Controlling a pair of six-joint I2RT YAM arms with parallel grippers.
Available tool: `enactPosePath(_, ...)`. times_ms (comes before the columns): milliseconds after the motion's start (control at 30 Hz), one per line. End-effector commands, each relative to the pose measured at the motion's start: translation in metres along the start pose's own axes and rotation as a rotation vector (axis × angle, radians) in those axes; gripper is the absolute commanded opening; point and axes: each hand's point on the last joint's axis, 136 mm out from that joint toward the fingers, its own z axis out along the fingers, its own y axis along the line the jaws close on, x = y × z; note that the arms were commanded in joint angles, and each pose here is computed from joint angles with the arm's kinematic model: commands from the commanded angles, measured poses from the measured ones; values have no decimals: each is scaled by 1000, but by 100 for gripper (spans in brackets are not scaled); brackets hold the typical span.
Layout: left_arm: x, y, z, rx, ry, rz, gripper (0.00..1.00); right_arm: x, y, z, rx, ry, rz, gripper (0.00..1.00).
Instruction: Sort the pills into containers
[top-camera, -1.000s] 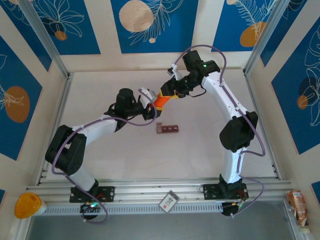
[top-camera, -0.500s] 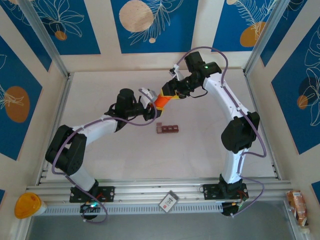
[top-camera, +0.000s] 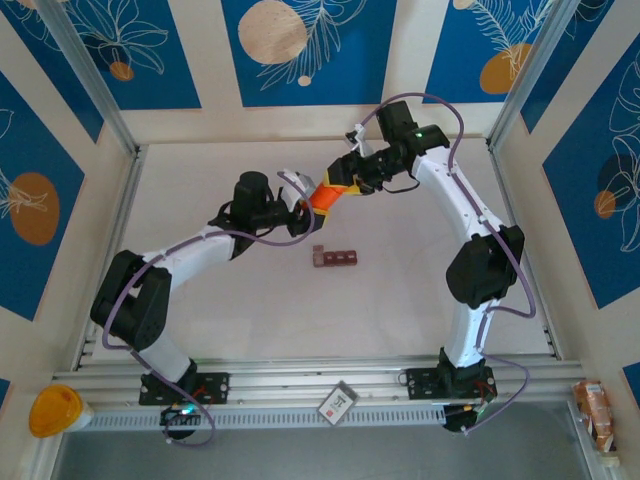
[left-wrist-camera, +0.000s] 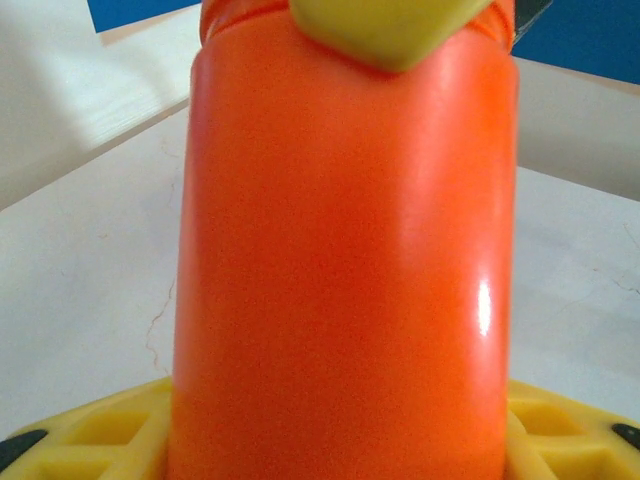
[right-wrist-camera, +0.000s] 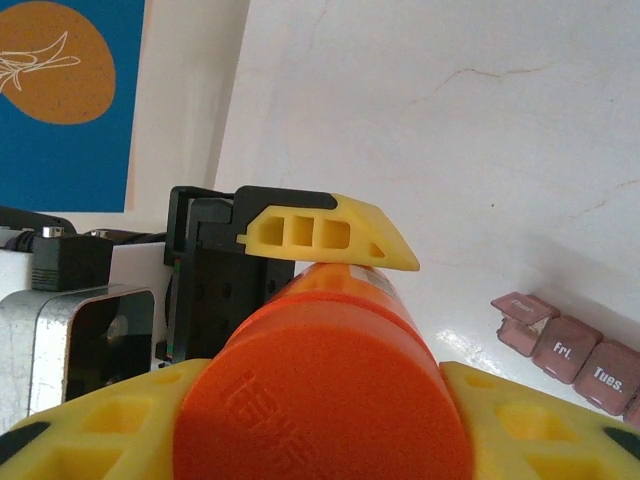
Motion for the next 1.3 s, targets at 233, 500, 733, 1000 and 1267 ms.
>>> enactPosePath(233, -21, -10, -3, 38, -40, 22, 0, -10, 20, -20, -55, -72, -22, 71)
enactPosePath(500, -19, -6, -5, 1, -52, 42, 0, -24, 20, -41, 3, -185, -13, 89)
enactPosePath(733, -21, 3, -6, -57, -55, 55, 0, -30, 4, -48, 139, -334, 83, 89)
enactPosePath(1000, -22, 7, -6, -76, -55, 64, 0, -24, 11, -22, 158, -326, 84, 89)
enactPosePath(1267, -20, 7, -6, -73, -47, 57, 0, -23, 15, -6, 135, -298, 76, 81)
